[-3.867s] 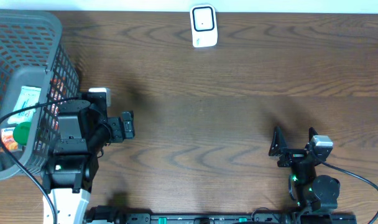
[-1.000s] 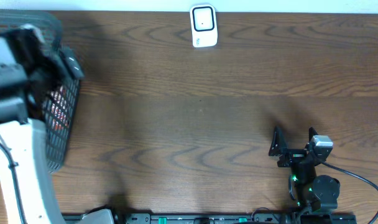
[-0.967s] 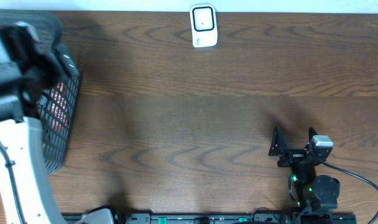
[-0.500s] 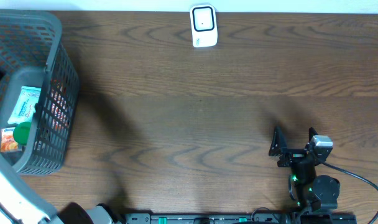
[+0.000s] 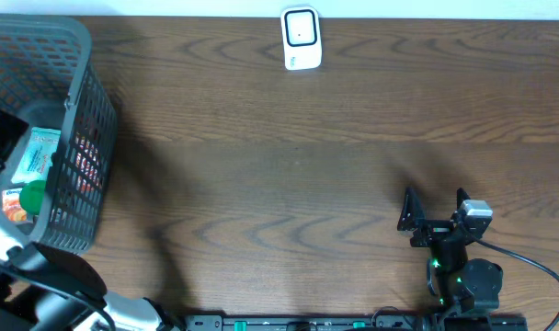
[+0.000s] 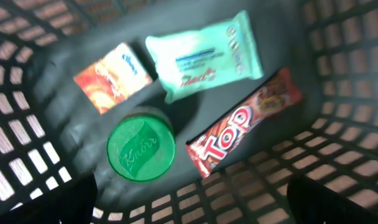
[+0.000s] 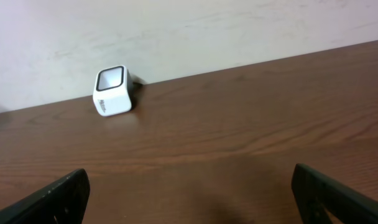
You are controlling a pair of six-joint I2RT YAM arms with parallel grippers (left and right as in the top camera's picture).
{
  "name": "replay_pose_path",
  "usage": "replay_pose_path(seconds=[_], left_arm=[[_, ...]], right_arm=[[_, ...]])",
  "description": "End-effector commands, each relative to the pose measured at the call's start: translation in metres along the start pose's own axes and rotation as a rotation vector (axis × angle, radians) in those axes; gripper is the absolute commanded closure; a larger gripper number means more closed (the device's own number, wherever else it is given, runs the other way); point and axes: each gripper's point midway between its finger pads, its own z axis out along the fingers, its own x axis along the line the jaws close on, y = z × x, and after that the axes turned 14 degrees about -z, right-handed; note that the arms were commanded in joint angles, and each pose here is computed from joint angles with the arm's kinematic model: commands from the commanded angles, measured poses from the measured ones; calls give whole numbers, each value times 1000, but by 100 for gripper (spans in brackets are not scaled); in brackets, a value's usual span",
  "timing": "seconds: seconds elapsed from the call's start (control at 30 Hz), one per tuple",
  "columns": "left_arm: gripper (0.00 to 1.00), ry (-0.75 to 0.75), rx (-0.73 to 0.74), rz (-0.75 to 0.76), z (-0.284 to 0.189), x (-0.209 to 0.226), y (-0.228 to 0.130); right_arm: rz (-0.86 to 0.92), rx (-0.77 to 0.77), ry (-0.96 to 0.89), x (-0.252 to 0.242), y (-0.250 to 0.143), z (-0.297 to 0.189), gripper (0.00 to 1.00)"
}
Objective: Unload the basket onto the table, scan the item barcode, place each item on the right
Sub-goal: 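Lower the left gripper into the basket and grasp the green-lidded jar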
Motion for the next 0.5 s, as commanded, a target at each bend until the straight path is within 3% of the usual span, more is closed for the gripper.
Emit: replay_pose_path(seconds=[0.0, 0.47], left_arm=[[2, 33, 32, -14, 14, 8, -6], [2, 94, 110, -18, 43, 27, -30]], right_arm=[[2, 0, 22, 5, -1, 0, 1], [2, 0, 22, 5, -1, 0, 1]])
